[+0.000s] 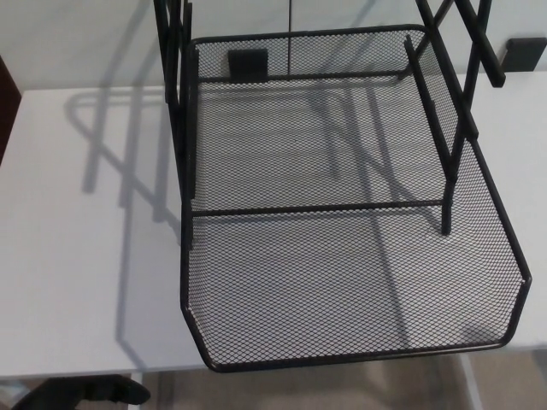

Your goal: The robot walks towards a file tray kept in the middle of a desk and uses its right hand to grab a tray and pulls it out towards itself

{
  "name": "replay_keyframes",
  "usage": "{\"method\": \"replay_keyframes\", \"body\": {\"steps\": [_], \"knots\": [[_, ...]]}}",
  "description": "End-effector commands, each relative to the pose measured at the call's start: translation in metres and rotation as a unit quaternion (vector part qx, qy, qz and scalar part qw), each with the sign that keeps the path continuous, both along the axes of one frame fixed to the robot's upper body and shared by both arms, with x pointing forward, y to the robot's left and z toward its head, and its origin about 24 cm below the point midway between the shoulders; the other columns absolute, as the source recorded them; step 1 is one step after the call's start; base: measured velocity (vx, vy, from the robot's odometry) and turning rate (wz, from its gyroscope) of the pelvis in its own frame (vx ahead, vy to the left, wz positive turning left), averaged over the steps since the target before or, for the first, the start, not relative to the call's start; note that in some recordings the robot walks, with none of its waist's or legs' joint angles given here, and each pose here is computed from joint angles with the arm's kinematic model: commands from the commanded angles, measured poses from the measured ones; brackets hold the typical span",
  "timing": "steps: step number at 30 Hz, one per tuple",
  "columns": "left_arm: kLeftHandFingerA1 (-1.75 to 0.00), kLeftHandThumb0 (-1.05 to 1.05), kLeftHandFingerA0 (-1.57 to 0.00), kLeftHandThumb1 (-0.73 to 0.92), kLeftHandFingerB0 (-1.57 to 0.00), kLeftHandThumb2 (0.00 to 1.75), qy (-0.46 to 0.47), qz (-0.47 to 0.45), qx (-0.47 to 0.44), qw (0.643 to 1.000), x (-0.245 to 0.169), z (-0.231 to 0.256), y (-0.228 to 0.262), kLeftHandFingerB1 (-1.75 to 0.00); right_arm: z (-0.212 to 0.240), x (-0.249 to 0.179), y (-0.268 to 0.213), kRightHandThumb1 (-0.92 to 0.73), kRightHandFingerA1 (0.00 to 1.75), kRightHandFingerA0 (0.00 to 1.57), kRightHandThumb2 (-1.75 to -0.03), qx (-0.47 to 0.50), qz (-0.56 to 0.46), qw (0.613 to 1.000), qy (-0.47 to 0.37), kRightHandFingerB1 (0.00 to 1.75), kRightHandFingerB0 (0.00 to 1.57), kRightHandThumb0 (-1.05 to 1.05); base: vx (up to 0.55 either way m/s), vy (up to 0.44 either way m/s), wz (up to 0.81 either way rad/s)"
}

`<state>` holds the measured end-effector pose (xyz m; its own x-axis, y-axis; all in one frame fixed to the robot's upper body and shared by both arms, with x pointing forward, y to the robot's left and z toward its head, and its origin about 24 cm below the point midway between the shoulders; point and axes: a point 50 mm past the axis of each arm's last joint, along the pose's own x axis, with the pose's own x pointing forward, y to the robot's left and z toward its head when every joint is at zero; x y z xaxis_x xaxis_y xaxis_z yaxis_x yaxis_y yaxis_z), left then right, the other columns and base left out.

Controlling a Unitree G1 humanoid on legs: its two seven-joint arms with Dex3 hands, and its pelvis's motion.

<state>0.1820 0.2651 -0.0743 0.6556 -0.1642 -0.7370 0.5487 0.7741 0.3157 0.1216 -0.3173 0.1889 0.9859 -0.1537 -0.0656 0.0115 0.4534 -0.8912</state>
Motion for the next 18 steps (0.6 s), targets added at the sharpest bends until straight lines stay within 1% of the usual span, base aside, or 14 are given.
{"method": "replay_keyframes", "body": {"steps": [1, 2, 3, 4, 5, 8, 9, 10, 11, 12, 15, 16, 17, 18], "knots": [[-0.73, -0.54, -0.69, 0.27, -0.44, 0.74, 0.038, 0.041, -0.004, 0.998, -0.016, -0.007, 0.020, -0.63, 0.019, -0.084, 0.017, -0.24, 1.17, 1.25, -0.57, 0.310, 0.260, 0.911, 0.081, 0.95, 1.11, -0.39, 0.00, 0.000, 0.00], [-0.73, -0.56, -0.69, 0.27, -0.44, 0.74, 0.042, 0.043, -0.005, 0.998, -0.019, -0.008, 0.020, -0.64, 0.006, -0.081, 0.020, -0.31, 0.98, 1.30, -0.51, 0.308, 0.250, 0.912, 0.101, 0.89, 1.14, -0.40, 0.00, 0.000, 0.00], [-0.73, -0.56, -0.69, 0.27, -0.44, 0.74, 0.044, 0.042, -0.003, 0.998, -0.021, -0.009, 0.020, -0.64, -0.002, -0.078, 0.020, -0.31, 0.98, 1.30, -0.51, 0.303, 0.247, 0.914, 0.111, 0.89, 1.14, -0.40, 0.00, 0.000, 0.00], [-0.68, -0.57, -0.75, 0.38, -0.48, 0.53, 0.045, 0.039, 0.001, 0.998, -0.024, -0.011, 0.020, -0.60, -0.011, -0.077, 0.020, -0.34, 0.96, 1.30, -0.51, 0.309, 0.248, 0.910, 0.119, 0.89, 1.13, -0.39, 0.00, 0.000, 0.00], [-0.70, -0.58, -0.76, 0.37, -0.49, 0.52, 0.050, 0.040, 0.005, 0.998, -0.030, -0.014, 0.019, -0.63, -0.035, -0.072, 0.023, -0.39, 0.96, 1.26, -0.52, 0.339, 0.230, 0.896, 0.170, 0.84, 1.09, -0.43, 0.00, 0.000, 0.00], [-0.70, -0.56, -0.75, 0.37, -0.49, 0.52, 0.061, 0.046, 0.000, 0.997, -0.040, -0.018, 0.019, -0.62, -0.058, -0.070, 0.031, -0.40, 1.00, 1.22, -0.53, 0.359, 0.210, 0.884, 0.213, 0.85, 1.09, -0.42, 0.00, 0.000, 0.00], [-0.69, -0.54, -0.79, 0.38, -0.48, 0.52, 0.066, 0.046, -0.006, 0.997, -0.045, -0.020, 0.019, -0.62, -0.076, -0.066, 0.036, -0.42, 1.00, 1.21, -0.53, 0.376, 0.218, 0.869, 0.236, 0.85, 1.05, -0.39, 0.00, 0.000, 0.00], [-0.66, -0.55, -0.77, 0.39, -0.49, 0.53, 0.072, 0.045, -0.002, 0.996, -0.052, -0.022, 0.019, -0.60, -0.115, -0.059, 0.046, -0.43, 0.89, 1.21, -0.52, 0.410, 0.168, 0.850, 0.284, 0.74, 0.96, -0.34, 0.00, 0.000, 0.00], [-0.67, -0.55, -0.79, 0.39, -0.50, 0.53, 0.072, 0.048, -0.002, 0.996, -0.053, -0.023, 0.019, -0.60, -0.127, -0.056, 0.050, -0.46, 0.84, 1.22, -0.53, 0.410, 0.162, 0.852, 0.282, 0.71, 0.94, -0.34, 0.00, 0.000, 0.00], [-0.68, -0.54, -0.76, 0.38, -0.50, 0.53, 0.076, 0.057, -0.007, 0.995, -0.056, -0.024, 0.018, -0.61, -0.144, -0.052, 0.056, -0.47, 0.78, 1.15, -0.54, 0.407, 0.136, 0.856, 0.288, 0.66, 0.87, -0.37, 0.00, 0.000, 0.00], [-0.66, -0.51, -0.72, 0.40, -0.50, 0.53, 0.081, 0.057, -0.008, 0.995, -0.062, -0.025, 0.019, -0.58, -0.178, -0.046, 0.071, -0.49, 0.65, 0.83, -0.54, 0.425, 0.071, 0.855, 0.290, 0.57, 0.65, -0.31, 0.00, 0.000, 0.00], [-0.66, -0.51, -0.75, 0.39, -0.50, 0.53, 0.083, 0.058, -0.008, 0.995, -0.065, -0.026, 0.019, -0.58, -0.192, -0.042, 0.080, -0.51, 0.63, 0.70, -0.55, 0.431, 0.048, 0.852, 0.295, 0.54, 0.57, -0.35, 0.00, 0.000, 0.00], [-0.67, -0.52, -0.73, 0.39, -0.50, 0.53, 0.084, 0.058, -0.009, 0.995, -0.066, -0.027, 0.018, -0.58, -0.203, -0.039, 0.087, -0.52, 0.59, 0.63, -0.55, 0.424, 0.030, 0.852, 0.305, 0.51, 0.52, -0.35, 0.00, 0.000, 0.00], [-0.67, -0.54, -0.72, 0.40, -0.49, 0.53, 0.087, 0.055, -0.006, 0.995, -0.069, -0.028, 0.017, -0.59, -0.211, -0.037, 0.093, -0.53, 0.61, 0.61, -0.56, 0.422, 0.017, 0.851, 0.313, 0.51, 0.48, -0.34, 0.00, 0.000, 0.00]]}}
